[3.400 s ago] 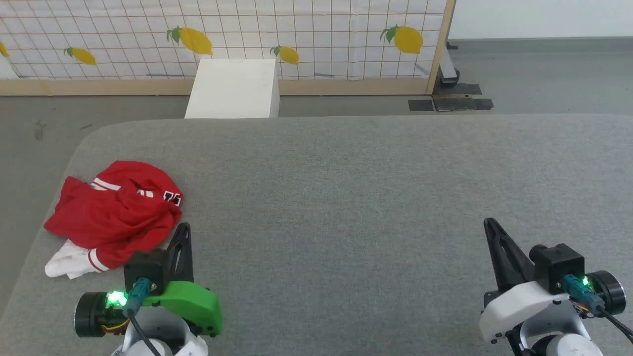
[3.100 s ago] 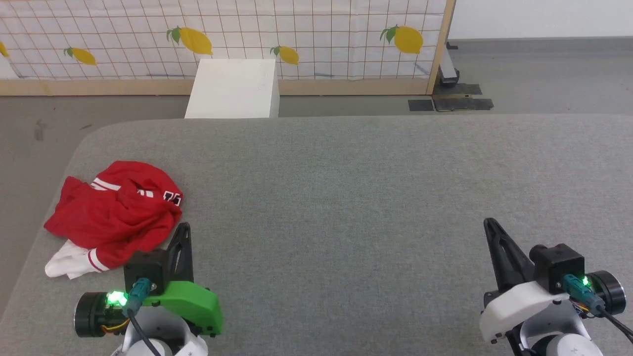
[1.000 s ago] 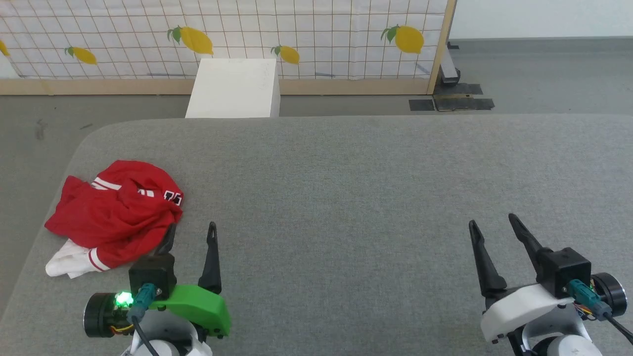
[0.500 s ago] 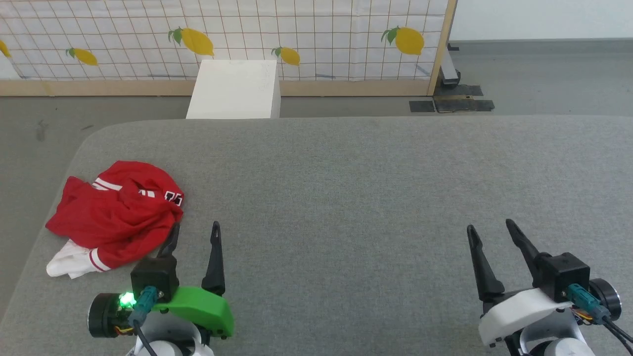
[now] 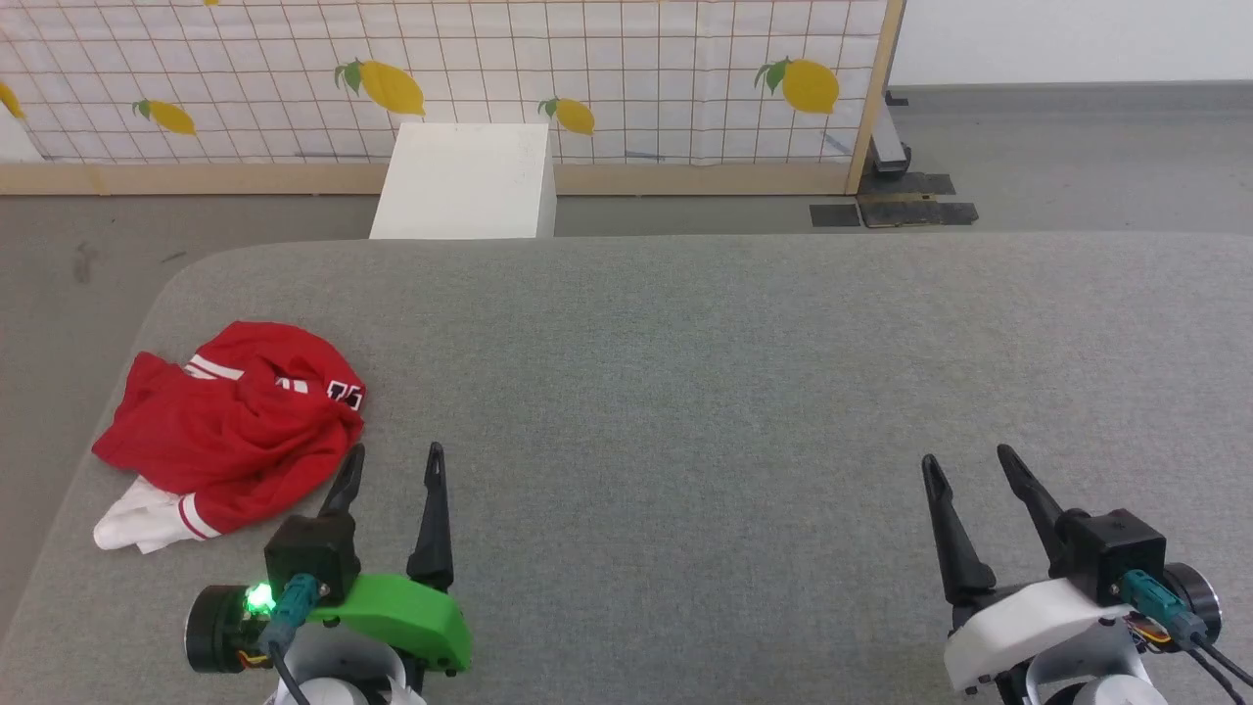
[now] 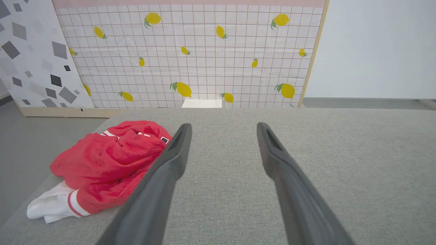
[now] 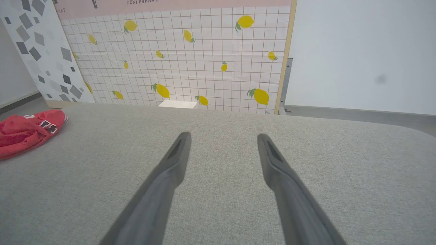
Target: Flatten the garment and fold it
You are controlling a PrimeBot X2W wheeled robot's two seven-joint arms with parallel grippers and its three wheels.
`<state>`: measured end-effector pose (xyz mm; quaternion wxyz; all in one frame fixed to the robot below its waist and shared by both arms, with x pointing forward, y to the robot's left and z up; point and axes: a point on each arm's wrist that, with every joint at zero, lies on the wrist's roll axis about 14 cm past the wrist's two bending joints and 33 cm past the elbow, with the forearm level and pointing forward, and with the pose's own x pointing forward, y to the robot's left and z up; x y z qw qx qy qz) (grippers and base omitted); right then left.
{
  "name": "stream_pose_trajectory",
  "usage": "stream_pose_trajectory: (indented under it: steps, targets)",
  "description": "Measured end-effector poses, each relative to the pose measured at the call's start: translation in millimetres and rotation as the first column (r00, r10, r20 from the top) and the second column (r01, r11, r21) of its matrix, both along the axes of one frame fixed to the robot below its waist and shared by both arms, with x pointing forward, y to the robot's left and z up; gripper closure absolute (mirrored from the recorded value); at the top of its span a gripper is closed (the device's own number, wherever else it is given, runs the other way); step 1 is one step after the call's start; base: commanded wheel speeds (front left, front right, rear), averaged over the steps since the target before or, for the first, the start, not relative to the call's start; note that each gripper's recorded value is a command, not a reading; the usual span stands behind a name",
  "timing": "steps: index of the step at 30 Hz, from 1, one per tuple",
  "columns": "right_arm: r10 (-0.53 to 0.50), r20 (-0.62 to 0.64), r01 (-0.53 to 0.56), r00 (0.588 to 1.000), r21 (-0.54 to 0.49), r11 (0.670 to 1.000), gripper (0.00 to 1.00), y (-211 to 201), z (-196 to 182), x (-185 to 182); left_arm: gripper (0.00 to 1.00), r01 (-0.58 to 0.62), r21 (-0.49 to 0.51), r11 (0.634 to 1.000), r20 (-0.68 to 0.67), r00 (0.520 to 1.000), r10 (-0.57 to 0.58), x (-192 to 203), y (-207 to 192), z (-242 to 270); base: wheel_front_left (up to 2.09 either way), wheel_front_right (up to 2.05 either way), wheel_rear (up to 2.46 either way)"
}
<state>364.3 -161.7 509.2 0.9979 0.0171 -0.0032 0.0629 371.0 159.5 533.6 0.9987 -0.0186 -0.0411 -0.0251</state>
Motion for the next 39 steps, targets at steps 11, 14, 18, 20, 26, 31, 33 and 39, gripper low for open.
stream_pose_trajectory:
  steps: [11,14,18,20,26,31,33,39]
  targets:
    - [0.001,0.003,-0.001,1.000,0.009,1.000,0.00,1,-2,0,0.00,0.003,-0.009,1.000,-0.002,1.000,-0.003,-1,-2,-5,0.00,0.00,0.00]
    - [0.003,0.007,-0.003,1.000,0.008,1.000,0.00,1,-3,0,0.00,0.003,-0.018,1.000,-0.005,1.000,-0.003,-1,-2,-7,0.00,0.00,0.00]
    - [0.004,0.005,-0.004,1.000,0.009,1.000,0.00,2,-5,1,0.00,0.003,-0.024,1.000,-0.009,1.000,-0.003,-1,-2,-9,0.00,0.00,0.00]
    - [0.005,0.006,-0.005,1.000,0.010,1.000,0.00,2,-5,1,0.00,0.002,-0.026,1.000,-0.010,1.000,-0.002,-2,-2,-10,0.00,0.00,0.00]
    - [0.026,0.016,-0.026,1.000,0.002,1.000,0.00,9,-5,4,0.00,-0.020,-0.026,0.999,-0.015,1.000,0.019,-5,3,-14,0.00,0.00,0.00]
    - [0.063,0.027,-0.063,0.998,0.007,0.998,0.00,21,-3,8,0.00,-0.054,-0.029,0.998,-0.011,0.999,0.053,-10,14,-15,0.00,0.00,0.00]
    - [0.082,0.030,-0.082,0.996,0.007,0.997,0.00,28,-3,10,0.00,-0.070,-0.029,0.997,-0.009,0.997,0.070,-13,19,-15,0.00,0.00,0.00]
    - [0.146,0.037,-0.147,0.989,0.009,0.989,0.00,50,-3,15,0.00,-0.126,-0.031,0.992,0.002,0.992,0.126,-23,36,-13,0.00,0.00,0.00]
